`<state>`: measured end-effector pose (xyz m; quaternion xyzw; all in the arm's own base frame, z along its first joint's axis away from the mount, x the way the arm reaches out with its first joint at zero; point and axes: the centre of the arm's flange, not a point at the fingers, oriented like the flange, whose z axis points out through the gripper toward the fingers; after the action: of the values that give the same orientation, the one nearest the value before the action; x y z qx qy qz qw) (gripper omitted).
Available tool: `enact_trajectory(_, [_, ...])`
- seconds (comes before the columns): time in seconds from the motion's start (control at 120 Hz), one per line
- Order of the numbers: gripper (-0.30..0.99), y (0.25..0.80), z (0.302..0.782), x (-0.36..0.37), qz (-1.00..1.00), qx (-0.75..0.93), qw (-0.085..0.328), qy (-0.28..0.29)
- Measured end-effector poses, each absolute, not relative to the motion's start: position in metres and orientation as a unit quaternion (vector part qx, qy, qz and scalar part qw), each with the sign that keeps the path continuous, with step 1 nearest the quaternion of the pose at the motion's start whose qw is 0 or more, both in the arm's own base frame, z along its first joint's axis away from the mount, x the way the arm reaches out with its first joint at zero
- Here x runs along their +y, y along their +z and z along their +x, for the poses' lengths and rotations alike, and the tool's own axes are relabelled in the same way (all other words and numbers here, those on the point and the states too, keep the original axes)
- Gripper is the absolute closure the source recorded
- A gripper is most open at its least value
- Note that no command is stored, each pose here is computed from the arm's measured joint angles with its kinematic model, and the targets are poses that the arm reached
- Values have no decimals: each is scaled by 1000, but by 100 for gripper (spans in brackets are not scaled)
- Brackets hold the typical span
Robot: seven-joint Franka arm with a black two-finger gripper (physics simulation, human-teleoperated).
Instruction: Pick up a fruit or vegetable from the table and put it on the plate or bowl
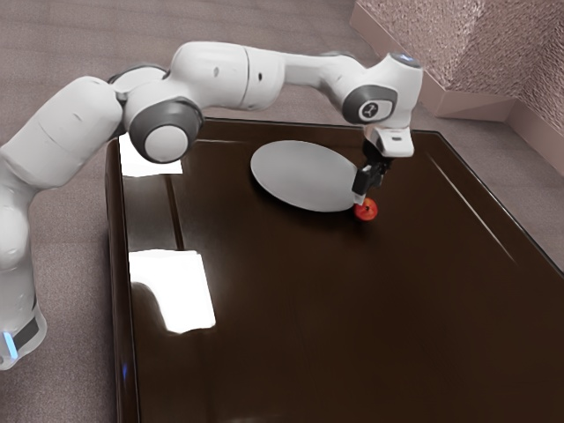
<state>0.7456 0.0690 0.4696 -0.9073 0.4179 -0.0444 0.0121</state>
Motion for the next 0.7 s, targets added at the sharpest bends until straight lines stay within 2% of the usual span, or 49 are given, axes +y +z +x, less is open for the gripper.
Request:
enact_trajectory(0.392, [1, 427, 758, 64, -872, 487, 1, -44])
enact_trajectory(0.608, [38, 428, 760, 64, -861, 505, 3, -55])
enact_trajectory(0.7, [42, 443, 760, 65, -857, 511, 12, -65])
